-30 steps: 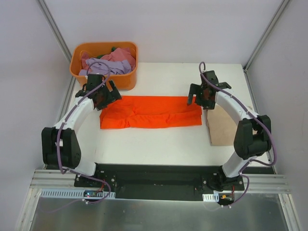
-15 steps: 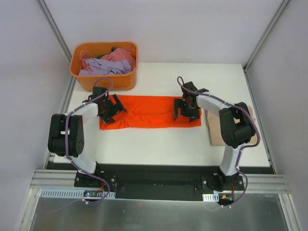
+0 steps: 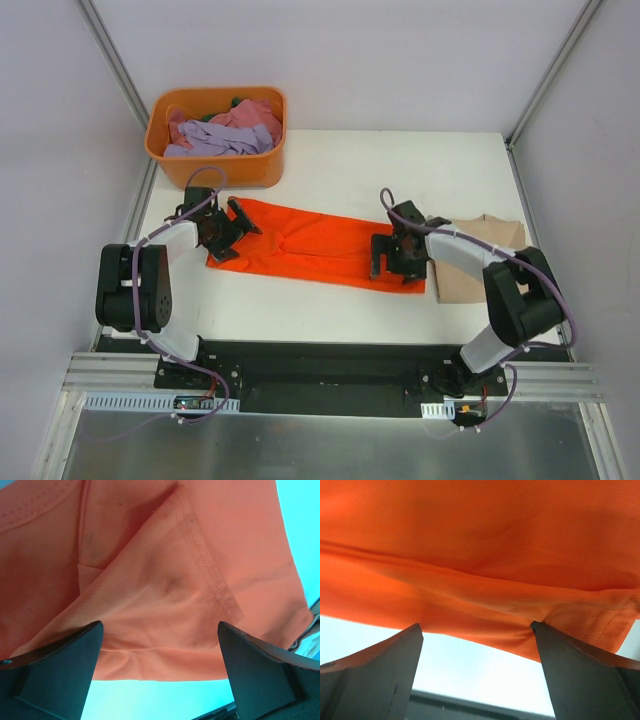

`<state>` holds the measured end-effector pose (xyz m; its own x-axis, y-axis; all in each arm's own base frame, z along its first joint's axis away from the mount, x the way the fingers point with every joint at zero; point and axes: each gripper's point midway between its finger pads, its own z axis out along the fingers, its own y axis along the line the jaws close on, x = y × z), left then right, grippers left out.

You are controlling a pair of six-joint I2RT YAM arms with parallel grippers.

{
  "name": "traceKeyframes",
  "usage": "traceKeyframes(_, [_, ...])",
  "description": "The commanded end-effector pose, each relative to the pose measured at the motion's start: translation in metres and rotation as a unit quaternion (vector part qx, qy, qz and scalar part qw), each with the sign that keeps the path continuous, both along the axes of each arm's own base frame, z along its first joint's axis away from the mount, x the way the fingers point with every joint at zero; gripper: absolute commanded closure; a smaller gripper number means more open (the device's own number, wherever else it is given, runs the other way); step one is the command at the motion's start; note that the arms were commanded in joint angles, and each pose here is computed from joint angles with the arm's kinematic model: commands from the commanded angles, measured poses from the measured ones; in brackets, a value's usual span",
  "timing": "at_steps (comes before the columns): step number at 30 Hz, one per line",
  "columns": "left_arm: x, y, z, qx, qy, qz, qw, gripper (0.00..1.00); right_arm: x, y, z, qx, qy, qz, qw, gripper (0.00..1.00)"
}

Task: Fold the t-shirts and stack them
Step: Rotate the tshirt 90 degrees

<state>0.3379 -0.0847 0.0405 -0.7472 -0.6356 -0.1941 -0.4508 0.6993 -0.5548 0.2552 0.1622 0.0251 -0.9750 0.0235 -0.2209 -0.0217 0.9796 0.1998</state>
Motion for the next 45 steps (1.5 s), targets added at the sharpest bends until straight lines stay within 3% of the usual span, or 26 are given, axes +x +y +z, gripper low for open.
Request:
traceKeyframes(1, [-0.019, -0.017, -0.019, -0.001, 0.04, -0.013, 0.999, 0.01, -0.074, 0.002, -0.005, -0.009, 0.063, 0.004, 0.998, 0.04])
traceKeyframes(7, [-0.005, -0.088, -0.019, 0.005, 0.037, -0.087, 0.996, 0.01, -0.121, 0.025, -0.008, 0.027, 0.089, 0.02, 0.995, 0.04])
traceKeyframes(10, [0.023, -0.12, -0.022, 0.007, 0.027, -0.112, 0.993, 0.01, -0.131, 0.031, -0.009, 0.037, 0.097, 0.025, 0.994, 0.04])
traceKeyframes(13, [0.053, -0.158, -0.01, -0.032, 0.011, -0.146, 0.989, 0.01, -0.135, 0.036, -0.006, 0.045, 0.097, 0.034, 0.994, 0.04])
traceKeyframes(16, [0.082, -0.192, 0.002, -0.025, -0.028, -0.172, 0.984, 0.01, -0.138, 0.041, 0.0, 0.059, 0.091, 0.048, 0.993, 0.04])
traceKeyframes(20, [0.107, -0.23, -0.006, -0.033, -0.032, -0.211, 0.976, 0.01, -0.146, 0.049, 0.0, 0.08, 0.103, 0.08, 0.988, 0.04])
traceKeyframes(24, [0.145, -0.239, -0.021, -0.011, -0.016, -0.205, 0.979, 0.01, -0.14, 0.064, 0.001, 0.096, 0.099, 0.107, 0.985, 0.04])
traceKeyframes(31, [0.204, -0.248, -0.023, -0.019, -0.063, -0.18, 0.982, 0.01, -0.127, 0.108, 0.009, 0.15, 0.106, 0.157, 0.97, 0.04])
traceKeyframes(41, [0.275, -0.258, 0.016, -0.066, -0.196, -0.137, 0.969, 0.01, -0.107, 0.174, 0.019, 0.213, 0.115, 0.234, 0.942, 0.04])
traceKeyframes(45, [0.291, -0.251, 0.035, -0.039, -0.245, -0.127, 0.96, 0.01, -0.102, 0.195, 0.033, 0.235, 0.102, 0.265, 0.93, 0.04])
